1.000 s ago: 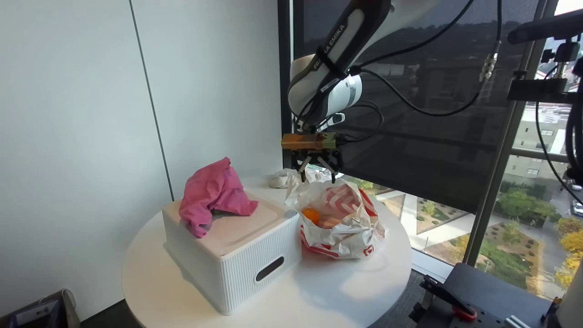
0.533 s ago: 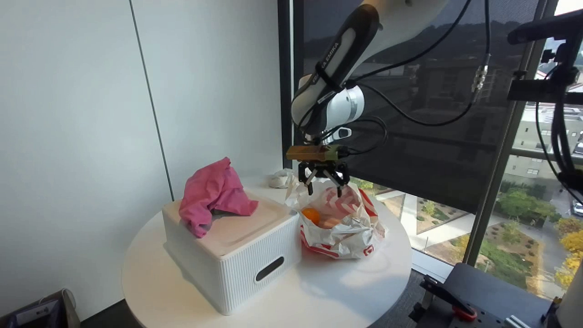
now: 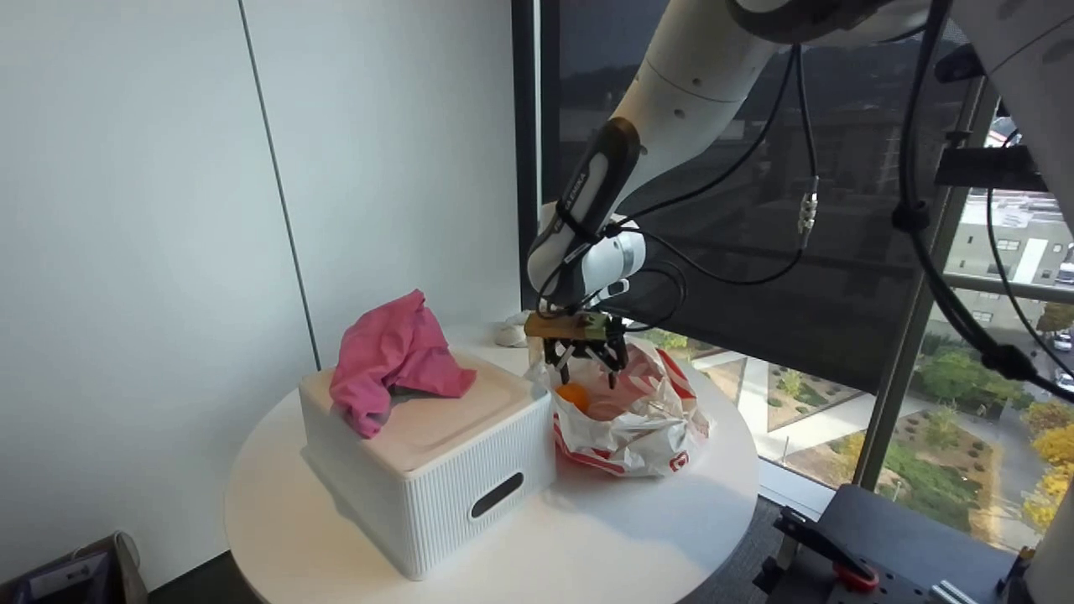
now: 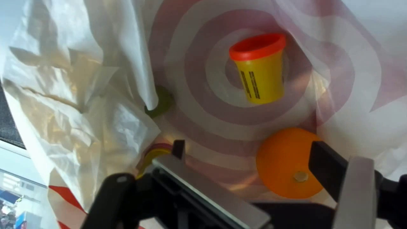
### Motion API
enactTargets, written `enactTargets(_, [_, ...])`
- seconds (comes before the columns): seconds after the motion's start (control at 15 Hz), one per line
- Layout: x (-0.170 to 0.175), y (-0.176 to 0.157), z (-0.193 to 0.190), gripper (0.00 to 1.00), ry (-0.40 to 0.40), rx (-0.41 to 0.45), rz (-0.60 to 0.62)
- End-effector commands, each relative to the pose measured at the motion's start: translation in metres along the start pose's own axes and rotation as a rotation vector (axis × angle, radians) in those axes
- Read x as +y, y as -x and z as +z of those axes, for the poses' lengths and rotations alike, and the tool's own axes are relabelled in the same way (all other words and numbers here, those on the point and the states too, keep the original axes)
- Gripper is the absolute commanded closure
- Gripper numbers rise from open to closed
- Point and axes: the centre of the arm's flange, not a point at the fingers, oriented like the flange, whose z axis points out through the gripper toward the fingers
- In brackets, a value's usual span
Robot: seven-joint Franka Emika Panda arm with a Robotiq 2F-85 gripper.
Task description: Take the moose, radish, pink t-shirt and orange out of the plastic bag and put them on top of the container.
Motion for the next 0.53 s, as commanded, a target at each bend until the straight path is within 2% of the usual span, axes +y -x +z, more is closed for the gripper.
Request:
enactTargets(0.0, [-0.033,-0.033,0.034,0.00,-0.030,0.053,-0.007])
enactTargets(0.27, [-0.045,-0.035,0.070,0.00,-0.056,0.088,0.004])
enactTargets(0.47, [-0.048,-0.038,0.082,0.00,-0.112,0.127,0.047])
